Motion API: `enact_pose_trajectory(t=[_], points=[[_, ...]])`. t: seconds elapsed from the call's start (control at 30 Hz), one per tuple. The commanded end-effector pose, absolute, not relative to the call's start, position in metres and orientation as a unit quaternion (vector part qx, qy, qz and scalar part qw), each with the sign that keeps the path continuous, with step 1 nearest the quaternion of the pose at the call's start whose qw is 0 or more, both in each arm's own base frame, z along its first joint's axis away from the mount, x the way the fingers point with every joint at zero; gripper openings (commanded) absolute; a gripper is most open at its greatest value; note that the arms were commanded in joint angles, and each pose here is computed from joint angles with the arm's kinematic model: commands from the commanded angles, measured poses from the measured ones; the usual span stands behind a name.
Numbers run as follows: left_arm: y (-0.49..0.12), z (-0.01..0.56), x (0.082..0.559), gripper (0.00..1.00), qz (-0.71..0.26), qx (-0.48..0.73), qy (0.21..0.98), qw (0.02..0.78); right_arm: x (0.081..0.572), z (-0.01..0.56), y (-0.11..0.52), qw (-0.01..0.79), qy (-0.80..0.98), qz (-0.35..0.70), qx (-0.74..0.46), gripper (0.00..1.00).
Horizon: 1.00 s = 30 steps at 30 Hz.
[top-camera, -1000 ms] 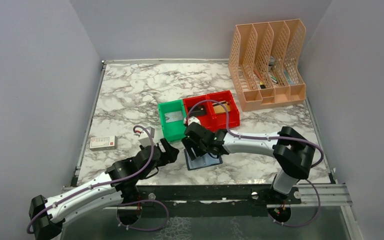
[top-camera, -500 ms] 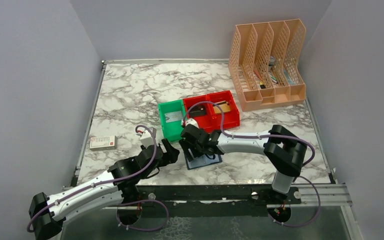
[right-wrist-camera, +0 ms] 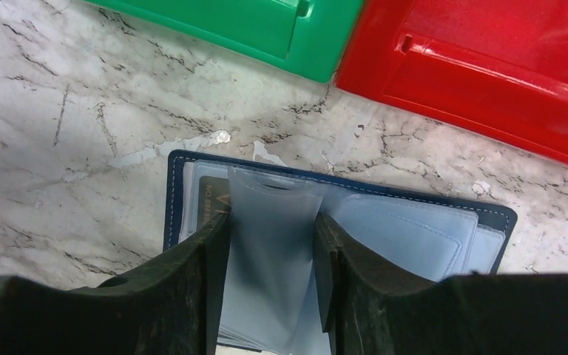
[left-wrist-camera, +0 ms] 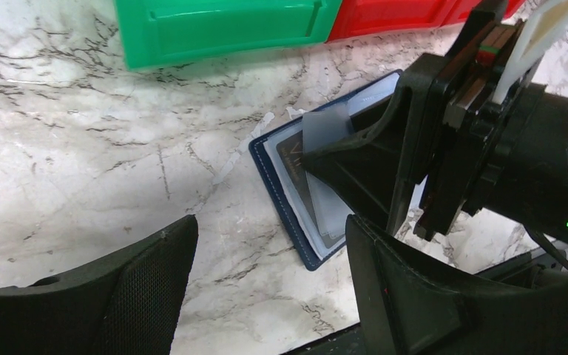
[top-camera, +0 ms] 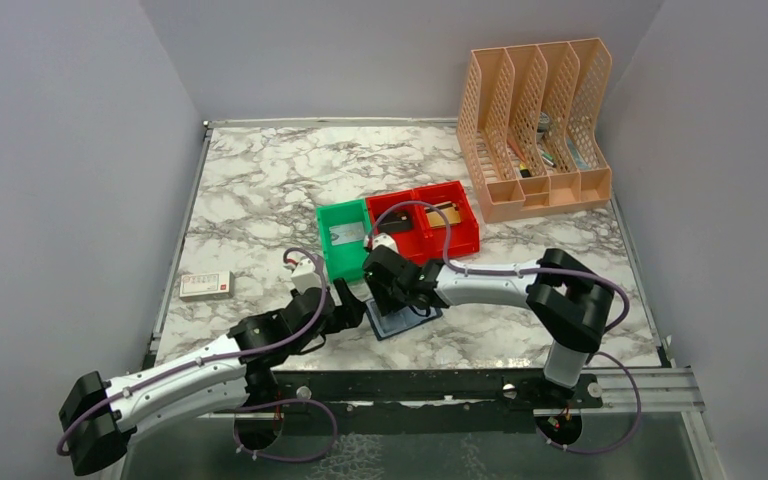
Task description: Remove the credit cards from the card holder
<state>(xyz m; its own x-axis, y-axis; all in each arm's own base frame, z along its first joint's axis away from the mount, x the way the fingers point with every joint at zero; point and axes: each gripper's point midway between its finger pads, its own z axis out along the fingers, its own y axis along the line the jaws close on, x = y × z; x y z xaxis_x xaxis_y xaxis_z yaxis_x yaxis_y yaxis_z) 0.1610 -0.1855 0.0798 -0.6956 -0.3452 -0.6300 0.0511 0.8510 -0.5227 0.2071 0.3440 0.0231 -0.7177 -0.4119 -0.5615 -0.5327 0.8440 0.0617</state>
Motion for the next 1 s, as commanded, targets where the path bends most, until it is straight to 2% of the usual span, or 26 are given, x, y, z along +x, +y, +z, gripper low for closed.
enact_pose_trajectory(t=[0.0, 0.2, 0.43, 0.97], points=[[-0.199, 0.079, 0.159, 0.76, -0.286, -0.065, 0.88, 0.373, 0.191, -0.002, 0.332, 0.212, 0.932, 0.14, -0.259, 0.42], [-0.224, 0.083, 0.154, 0.76, -0.346, -0.038, 0.865, 0.36, 0.188, 0.002, 0.33, 0.176, 0.927, 0.233, -0.233, 0.37], [-0.253, 0.1, 0.157, 0.76, -0.432, -0.028, 0.82, 0.374, 0.191, 0.003, 0.32, 0.159, 0.92, 0.293, -0.208, 0.36], [-0.274, 0.085, 0.177, 0.76, -0.396, -0.025, 0.839, 0.373, 0.193, -0.014, 0.304, 0.146, 0.926, 0.298, -0.181, 0.32]])
